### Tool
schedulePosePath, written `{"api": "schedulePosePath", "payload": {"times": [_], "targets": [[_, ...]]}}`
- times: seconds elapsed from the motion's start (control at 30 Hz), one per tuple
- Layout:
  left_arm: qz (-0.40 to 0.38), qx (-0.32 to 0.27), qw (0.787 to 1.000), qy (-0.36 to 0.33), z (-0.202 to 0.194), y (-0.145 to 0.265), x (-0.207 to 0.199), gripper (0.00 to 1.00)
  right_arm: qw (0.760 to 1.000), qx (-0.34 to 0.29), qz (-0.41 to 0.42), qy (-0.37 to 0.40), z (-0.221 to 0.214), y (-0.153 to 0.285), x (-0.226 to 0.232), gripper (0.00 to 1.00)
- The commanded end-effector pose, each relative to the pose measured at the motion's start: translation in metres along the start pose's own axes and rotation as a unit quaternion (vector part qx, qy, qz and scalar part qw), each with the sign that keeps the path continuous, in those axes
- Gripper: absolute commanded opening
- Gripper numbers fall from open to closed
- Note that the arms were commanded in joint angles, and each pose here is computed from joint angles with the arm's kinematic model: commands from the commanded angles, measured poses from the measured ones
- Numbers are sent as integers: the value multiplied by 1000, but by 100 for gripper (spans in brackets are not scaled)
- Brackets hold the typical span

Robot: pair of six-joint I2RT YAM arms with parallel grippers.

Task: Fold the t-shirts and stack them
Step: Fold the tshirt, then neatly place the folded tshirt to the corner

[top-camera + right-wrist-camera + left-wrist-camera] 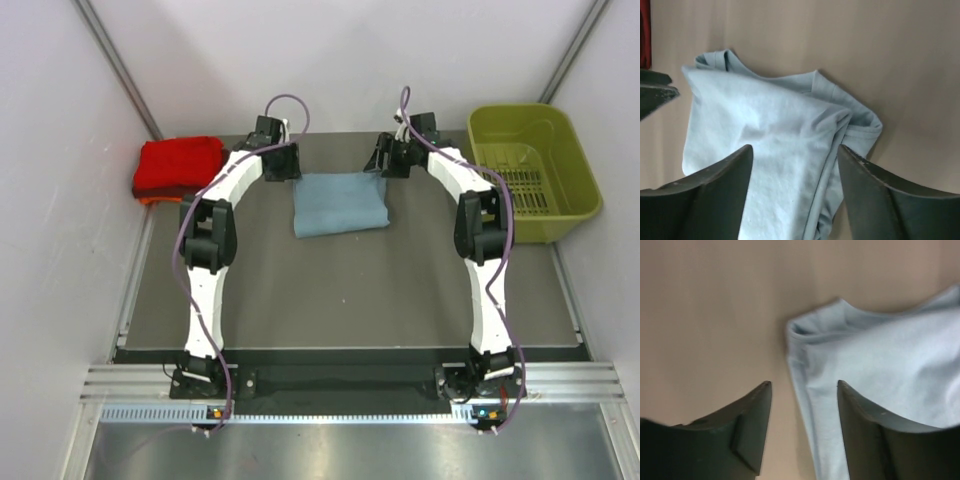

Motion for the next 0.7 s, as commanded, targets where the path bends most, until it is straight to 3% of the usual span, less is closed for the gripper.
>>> {"api": "schedulePosePath", "payload": {"times": [0.0, 0.07, 0.17, 0.27, 0.37, 0.57, 0.67], "targets": [[26, -94, 995, -2, 57, 51, -3, 60, 995, -80, 3, 57, 57, 38, 32, 70], [24, -112, 993, 4, 65, 76, -6, 61, 993, -99, 4, 67, 70, 58, 44, 72], [5, -94, 995, 15, 53, 95, -4, 61, 990, -114, 11, 76, 79, 80, 58, 71], [-28, -32, 998, 38, 19, 94, 2, 62, 991, -108, 34, 65, 73, 89, 71, 71], [-48, 38, 996, 63, -25, 83, 10, 63, 994, -82, 66, 35, 54, 86, 78, 71], [-99, 115, 983, 104, -68, 63, 9, 69, 997, -10, 69, -23, 2, 56, 56, 68], [-134, 146, 970, 144, -77, 54, 10, 78, 997, 9, 71, -27, -12, 42, 52, 68]]}}
Point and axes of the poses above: each gripper's point midway between its finger pads, its own y axis back along the fingers, its own x axis along the line the jaws close on, z = x × y, the point moved 2 cm from there along y, back along the fingers, and after that the axes turned 9 degrees about y, right-handed, at the moved point
